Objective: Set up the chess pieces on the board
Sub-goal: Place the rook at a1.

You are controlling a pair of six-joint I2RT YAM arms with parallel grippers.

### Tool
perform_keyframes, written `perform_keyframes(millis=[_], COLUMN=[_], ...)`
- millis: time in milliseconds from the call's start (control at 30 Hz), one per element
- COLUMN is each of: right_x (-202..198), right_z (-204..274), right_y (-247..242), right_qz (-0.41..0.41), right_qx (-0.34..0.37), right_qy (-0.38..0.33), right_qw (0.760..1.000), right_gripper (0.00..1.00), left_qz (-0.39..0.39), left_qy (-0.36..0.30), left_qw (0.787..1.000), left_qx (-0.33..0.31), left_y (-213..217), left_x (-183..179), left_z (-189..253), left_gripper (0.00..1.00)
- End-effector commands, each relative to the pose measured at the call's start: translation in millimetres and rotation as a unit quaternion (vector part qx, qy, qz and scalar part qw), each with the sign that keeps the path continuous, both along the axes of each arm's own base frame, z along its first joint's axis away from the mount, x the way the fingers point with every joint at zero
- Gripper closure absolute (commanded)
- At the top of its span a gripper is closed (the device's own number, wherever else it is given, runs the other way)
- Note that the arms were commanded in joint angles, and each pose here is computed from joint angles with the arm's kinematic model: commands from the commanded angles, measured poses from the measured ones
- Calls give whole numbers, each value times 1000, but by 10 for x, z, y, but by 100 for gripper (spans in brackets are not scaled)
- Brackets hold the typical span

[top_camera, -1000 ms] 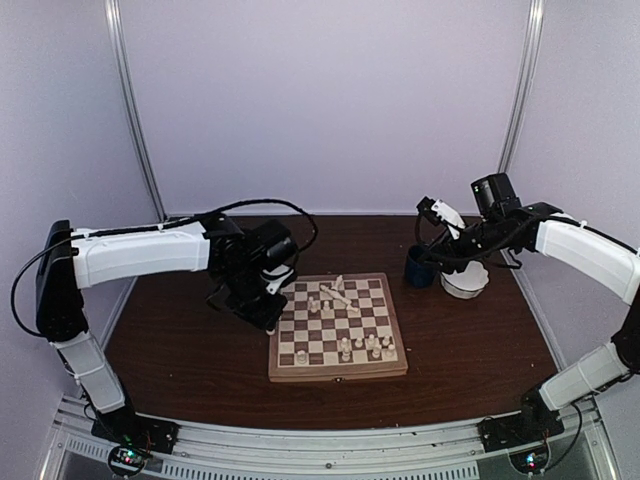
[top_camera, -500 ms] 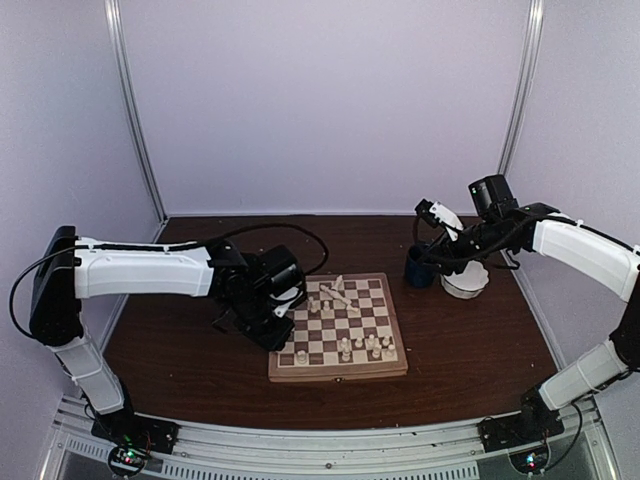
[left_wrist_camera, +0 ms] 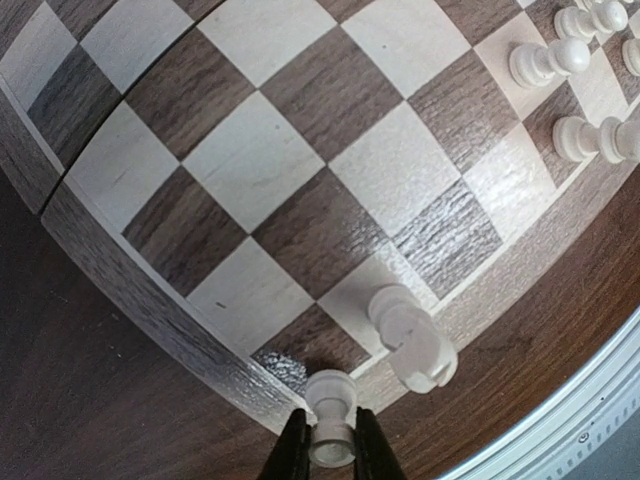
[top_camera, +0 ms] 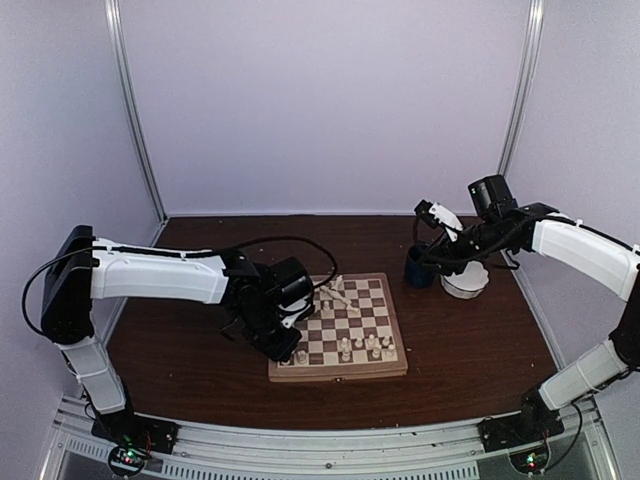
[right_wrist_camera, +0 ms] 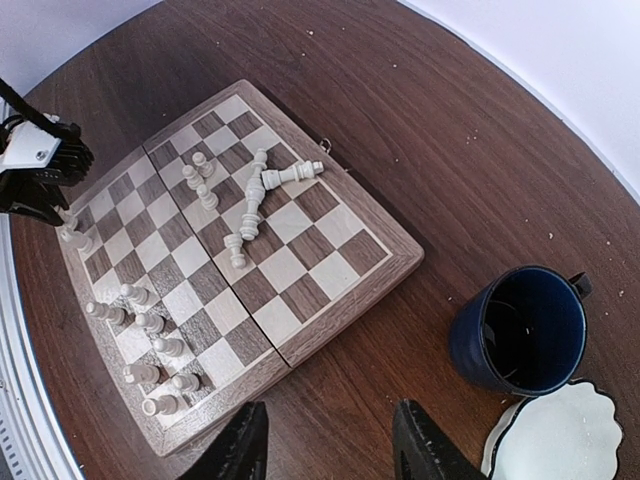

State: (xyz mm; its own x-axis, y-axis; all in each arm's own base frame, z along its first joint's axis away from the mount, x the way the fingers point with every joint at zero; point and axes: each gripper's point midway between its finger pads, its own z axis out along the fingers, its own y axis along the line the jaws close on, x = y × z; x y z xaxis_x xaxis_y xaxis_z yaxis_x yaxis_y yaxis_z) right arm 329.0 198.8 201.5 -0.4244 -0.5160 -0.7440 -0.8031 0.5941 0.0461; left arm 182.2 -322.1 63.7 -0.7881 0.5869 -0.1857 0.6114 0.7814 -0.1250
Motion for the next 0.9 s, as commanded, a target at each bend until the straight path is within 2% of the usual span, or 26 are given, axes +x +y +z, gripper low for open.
perform_keyframes(millis=[0,633,867], right_x=[-4,-15,-19], right_z=[-38,-19,-17], right_y=[0,0,-2], right_qz=[4,5,5], right_qx=[0,1,1], right_qy=[5,4,4], right_qw=[1000,1000,1000], right_gripper=[54,54,54], left_qz=[-2,14,14], left_qy=[-4,-35,-27], left_qw=[1000,999,999], left_qx=[-10,22,20], left_y=[-92,-7,-14], left_x=[23,155,130], left_z=[1,-90,-114], left_gripper=[92,87,83])
